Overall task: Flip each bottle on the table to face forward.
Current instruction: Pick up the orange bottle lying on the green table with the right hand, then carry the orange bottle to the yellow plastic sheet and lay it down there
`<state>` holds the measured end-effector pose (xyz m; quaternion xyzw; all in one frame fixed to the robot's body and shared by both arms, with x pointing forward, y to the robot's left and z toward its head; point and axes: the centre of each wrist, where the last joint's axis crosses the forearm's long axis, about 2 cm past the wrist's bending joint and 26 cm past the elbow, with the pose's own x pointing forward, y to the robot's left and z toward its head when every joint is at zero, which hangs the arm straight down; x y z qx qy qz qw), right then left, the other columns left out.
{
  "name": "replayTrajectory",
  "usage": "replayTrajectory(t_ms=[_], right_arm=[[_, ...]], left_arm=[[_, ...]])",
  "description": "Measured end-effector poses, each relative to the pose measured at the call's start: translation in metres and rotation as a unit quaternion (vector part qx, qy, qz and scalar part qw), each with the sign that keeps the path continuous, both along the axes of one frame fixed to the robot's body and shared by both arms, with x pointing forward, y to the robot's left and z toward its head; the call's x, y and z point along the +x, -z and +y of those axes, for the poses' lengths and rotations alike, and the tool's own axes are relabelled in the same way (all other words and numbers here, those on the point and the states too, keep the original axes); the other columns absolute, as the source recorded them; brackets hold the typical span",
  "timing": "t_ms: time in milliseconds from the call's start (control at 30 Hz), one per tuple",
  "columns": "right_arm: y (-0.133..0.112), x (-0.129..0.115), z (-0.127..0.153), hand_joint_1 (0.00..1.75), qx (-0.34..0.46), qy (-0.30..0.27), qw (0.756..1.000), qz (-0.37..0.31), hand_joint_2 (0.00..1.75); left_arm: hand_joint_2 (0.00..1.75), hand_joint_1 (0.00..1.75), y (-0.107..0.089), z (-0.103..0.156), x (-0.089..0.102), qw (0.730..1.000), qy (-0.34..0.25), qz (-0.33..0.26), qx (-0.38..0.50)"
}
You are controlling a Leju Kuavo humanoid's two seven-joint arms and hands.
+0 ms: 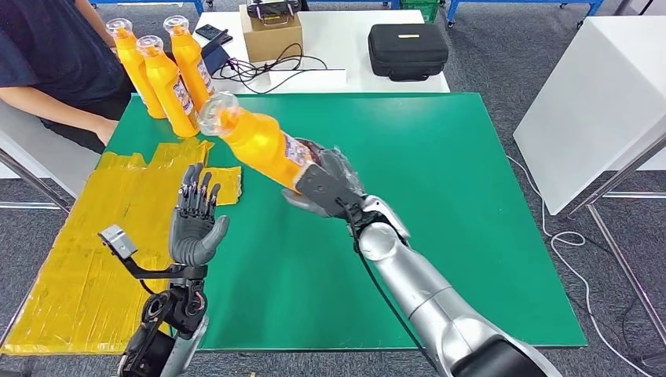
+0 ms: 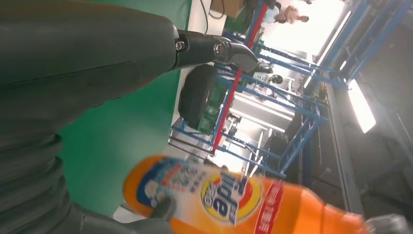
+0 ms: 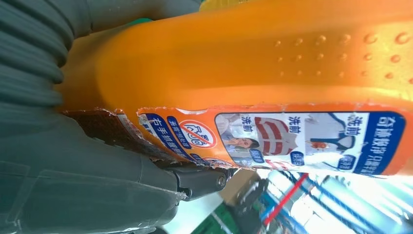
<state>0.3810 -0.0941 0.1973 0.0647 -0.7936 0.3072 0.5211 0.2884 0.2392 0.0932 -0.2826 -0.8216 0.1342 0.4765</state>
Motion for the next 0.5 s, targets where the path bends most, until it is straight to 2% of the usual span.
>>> replayTrajectory(t_ms=[167,300,500], right_arm=[[-0.009,-0.015,0.069,1.75,-0.037,-0.034,0.998,0.047,1.75],[0.001,-0.033,0.089,1.75,-0.051,-0.06,0.994,0.069,1.75],[0.022,-0.053,0.101,1.75,-0.095,-0.093,0.987,0.091,1.75]], left_arm=[[1.75,0.0,-0.021,-0.021,0.018,0.999,0.034,-0.012,-0.008],[1.75,0.0,-0.029,-0.023,0.019,0.999,0.033,-0.017,-0.011],[1.75,0.0,-0.035,-0.025,0.013,0.999,0.031,-0.026,-0.015]])
